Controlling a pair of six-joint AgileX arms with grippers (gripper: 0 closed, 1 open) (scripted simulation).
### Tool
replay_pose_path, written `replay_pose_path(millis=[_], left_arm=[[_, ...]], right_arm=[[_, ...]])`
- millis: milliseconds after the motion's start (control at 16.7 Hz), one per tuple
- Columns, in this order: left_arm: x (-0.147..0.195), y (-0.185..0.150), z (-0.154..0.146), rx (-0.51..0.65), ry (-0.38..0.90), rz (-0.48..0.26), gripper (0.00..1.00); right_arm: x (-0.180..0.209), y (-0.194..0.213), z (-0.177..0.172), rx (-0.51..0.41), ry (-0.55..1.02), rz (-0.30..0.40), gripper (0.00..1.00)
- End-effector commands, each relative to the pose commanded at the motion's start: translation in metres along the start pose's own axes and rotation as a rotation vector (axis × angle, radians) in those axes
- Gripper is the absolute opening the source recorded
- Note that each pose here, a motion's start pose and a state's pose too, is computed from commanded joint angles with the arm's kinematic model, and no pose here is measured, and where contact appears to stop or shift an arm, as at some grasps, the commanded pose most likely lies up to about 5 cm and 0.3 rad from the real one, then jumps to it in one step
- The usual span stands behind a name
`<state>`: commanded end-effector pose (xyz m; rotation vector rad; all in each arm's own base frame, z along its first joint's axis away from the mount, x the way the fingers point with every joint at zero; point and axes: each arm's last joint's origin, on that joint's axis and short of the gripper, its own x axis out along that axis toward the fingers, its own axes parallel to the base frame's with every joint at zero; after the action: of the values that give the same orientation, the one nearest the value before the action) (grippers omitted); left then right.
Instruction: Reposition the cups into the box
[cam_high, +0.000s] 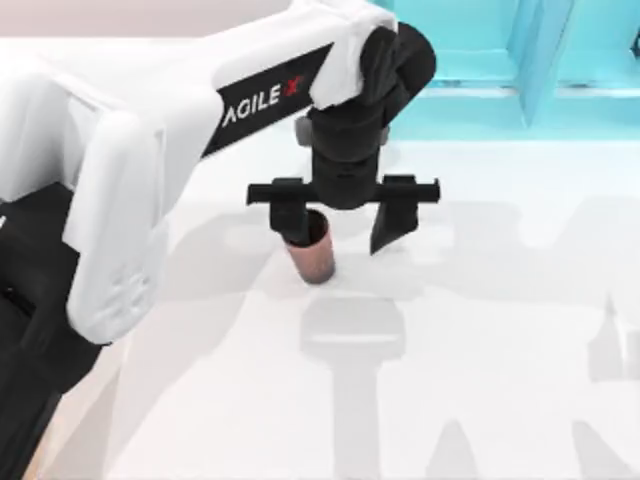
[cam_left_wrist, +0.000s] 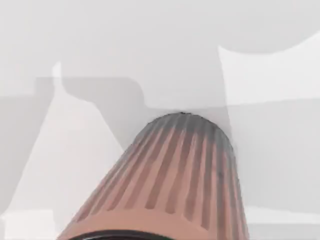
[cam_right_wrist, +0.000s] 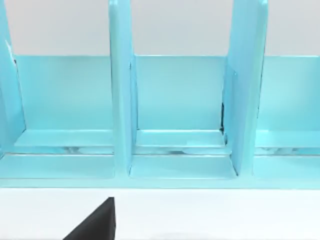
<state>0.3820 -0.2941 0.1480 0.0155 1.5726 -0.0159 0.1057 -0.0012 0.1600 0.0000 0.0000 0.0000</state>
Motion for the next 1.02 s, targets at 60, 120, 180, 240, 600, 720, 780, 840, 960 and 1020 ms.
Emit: replay_pose_path(millis=[60,120,180,240,600,720,780,840,960,1020], left_arm=[[0.0,0.0,0.0,0.0,0.0,0.0,0.4],[0.0,0.0,0.0,0.0,0.0,0.0,0.32],[0.0,0.0,0.0,0.0,0.0,0.0,0.25],[0.0,0.0,0.0,0.0,0.0,0.0,0.17],[0.0,0.0,0.0,0.0,0.0,0.0,0.0],[0.0,0.0,0.0,0.0,0.0,0.0,0.0],[0.0,0.0,0.0,0.0,0.0,0.0,0.0],[0.0,0.0,0.0,0.0,0.0,0.0,0.0],[-0.0012,0.0013,0.0005,0.001,0.0,0.0,0.0],[-0.0061,0.0068,0.0017,0.003,0.002,0.003,0.0]], right_arm=[[0.0,0.0,0.0,0.0,0.0,0.0,1.0],[0.0,0.0,0.0,0.0,0.0,0.0,1.0],[0.0,0.0,0.0,0.0,0.0,0.0,1.0],[0.0,0.0,0.0,0.0,0.0,0.0,1.0],[0.0,0.0,0.0,0.0,0.0,0.0,1.0],[0.0,0.0,0.0,0.0,0.0,0.0,1.0],[0.0,0.0,0.0,0.0,0.0,0.0,1.0],[0.0,0.0,0.0,0.0,0.0,0.0,1.0],[0.0,0.0,0.0,0.0,0.0,0.0,1.0],[0.0,0.0,0.0,0.0,0.0,0.0,1.0]])
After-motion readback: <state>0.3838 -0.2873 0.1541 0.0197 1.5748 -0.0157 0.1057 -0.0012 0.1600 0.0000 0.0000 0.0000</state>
